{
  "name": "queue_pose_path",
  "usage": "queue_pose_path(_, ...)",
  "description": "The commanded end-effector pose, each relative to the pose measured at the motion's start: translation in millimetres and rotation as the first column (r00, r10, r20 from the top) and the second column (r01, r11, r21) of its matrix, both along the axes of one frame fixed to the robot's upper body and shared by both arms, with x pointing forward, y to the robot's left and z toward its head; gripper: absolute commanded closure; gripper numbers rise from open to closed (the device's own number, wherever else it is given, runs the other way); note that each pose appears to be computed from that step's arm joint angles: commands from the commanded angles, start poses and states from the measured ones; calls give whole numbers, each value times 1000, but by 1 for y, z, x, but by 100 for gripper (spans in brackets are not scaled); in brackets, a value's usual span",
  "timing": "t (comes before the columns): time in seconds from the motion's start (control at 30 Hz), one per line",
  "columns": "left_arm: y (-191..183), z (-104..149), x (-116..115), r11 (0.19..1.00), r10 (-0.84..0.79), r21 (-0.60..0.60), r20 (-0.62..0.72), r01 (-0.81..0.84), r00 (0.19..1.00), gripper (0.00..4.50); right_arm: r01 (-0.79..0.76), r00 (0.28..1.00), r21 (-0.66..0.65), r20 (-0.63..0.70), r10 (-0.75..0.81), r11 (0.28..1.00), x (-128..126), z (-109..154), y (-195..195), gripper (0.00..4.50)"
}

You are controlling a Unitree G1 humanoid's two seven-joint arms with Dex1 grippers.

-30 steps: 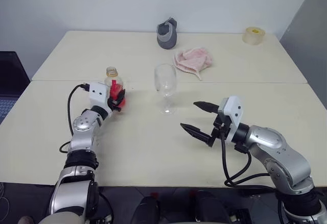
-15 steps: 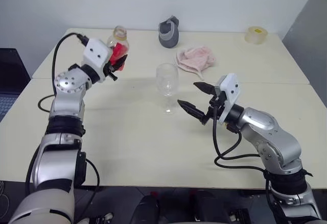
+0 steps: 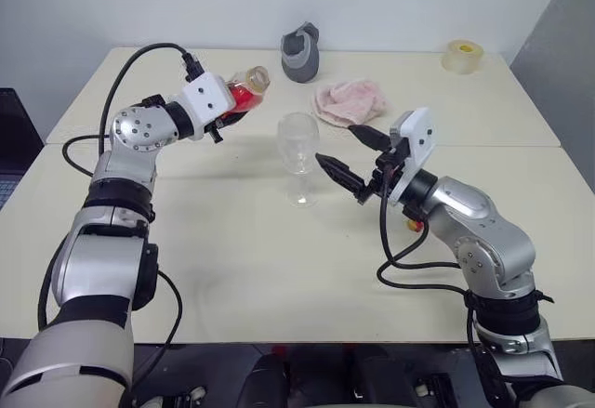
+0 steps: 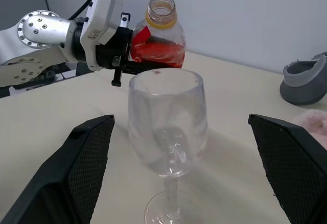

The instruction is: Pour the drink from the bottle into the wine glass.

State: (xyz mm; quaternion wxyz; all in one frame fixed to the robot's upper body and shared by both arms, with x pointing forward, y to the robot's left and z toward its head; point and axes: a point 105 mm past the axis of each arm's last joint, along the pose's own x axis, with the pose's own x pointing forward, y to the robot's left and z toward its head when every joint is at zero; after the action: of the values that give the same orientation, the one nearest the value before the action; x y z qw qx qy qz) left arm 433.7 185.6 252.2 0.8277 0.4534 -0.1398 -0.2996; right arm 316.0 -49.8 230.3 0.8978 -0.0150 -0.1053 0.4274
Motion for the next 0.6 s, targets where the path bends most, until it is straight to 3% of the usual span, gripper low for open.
queue_pose_path(0.03, -5, 21, -4, 998, -39, 50, 81, 35, 996, 298, -31, 996, 32, 87, 29, 999, -9, 20, 1, 0)
queue_pose_path(0.6, -18, 35, -3, 976, -81, 212, 157, 47, 984, 298, -55, 993, 22, 103, 52, 998, -14, 15, 5, 0)
